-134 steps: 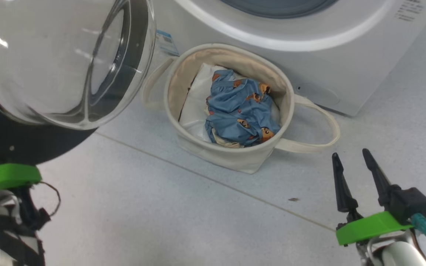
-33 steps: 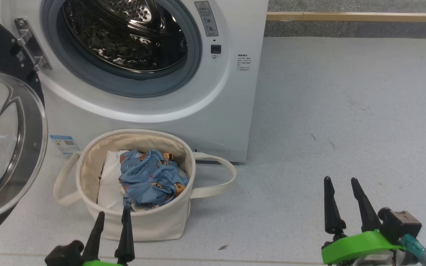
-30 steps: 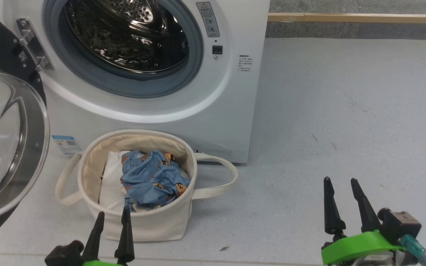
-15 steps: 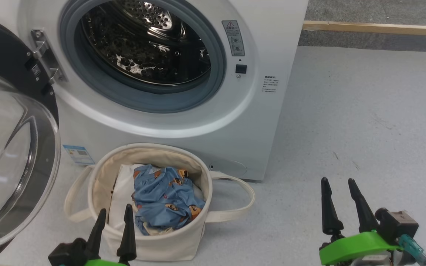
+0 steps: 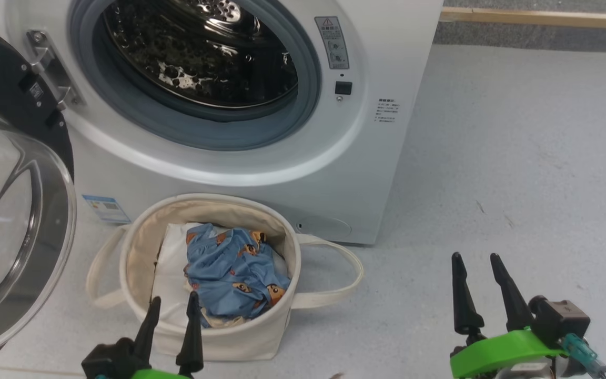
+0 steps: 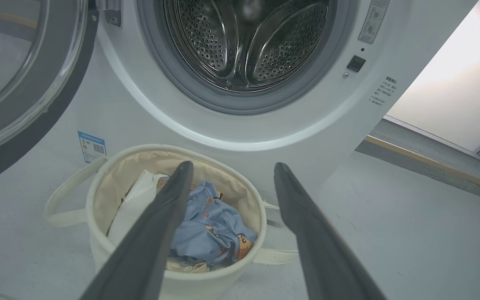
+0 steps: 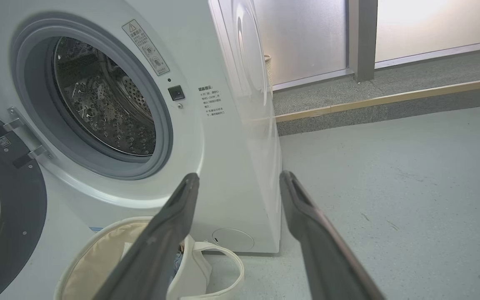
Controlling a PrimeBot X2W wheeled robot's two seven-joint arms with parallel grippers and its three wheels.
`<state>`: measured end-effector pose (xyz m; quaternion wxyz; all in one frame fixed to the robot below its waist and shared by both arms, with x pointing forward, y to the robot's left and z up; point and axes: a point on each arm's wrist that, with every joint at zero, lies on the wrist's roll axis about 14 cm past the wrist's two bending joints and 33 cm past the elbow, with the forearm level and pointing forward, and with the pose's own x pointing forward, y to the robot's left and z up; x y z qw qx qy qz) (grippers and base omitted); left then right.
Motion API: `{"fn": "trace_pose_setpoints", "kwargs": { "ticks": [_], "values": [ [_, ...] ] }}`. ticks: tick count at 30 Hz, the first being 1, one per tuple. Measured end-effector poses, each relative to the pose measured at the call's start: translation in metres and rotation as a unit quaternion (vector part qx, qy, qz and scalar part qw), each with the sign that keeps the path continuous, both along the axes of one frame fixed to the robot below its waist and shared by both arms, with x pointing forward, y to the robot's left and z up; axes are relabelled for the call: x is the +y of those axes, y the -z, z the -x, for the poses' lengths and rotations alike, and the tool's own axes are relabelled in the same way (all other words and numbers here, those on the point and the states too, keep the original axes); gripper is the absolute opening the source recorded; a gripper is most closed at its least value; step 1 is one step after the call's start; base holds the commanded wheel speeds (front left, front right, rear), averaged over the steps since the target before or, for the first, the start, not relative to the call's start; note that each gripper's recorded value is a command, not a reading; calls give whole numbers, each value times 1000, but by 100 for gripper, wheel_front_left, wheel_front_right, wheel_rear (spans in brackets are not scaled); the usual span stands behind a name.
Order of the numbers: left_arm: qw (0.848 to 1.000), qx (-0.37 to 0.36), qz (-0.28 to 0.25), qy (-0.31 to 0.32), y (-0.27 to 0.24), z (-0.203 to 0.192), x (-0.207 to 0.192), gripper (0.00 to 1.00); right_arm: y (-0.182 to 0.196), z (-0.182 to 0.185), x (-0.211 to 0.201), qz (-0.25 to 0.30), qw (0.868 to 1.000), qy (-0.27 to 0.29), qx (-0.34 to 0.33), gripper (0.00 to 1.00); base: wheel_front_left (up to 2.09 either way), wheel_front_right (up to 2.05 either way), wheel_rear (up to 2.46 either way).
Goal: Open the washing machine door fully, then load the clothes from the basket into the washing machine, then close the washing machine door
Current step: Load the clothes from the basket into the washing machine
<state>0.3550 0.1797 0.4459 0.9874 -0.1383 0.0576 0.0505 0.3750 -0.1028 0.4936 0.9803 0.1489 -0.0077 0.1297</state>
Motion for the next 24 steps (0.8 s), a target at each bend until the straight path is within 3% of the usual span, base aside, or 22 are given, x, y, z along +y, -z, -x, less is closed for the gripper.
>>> {"fn": "trace_pose_setpoints", "kwargs": {
  "ticks": [17,24],
  "values": [
    [991,98,-50,71,64,-54,-37,100,32,-29,-6,27,999,6,33,100,0,0,0],
    [968,160,-116,156,115,-100,-59,100,54,-59,-11,36,998,10,49,100,0,0,0]
  ]
}}
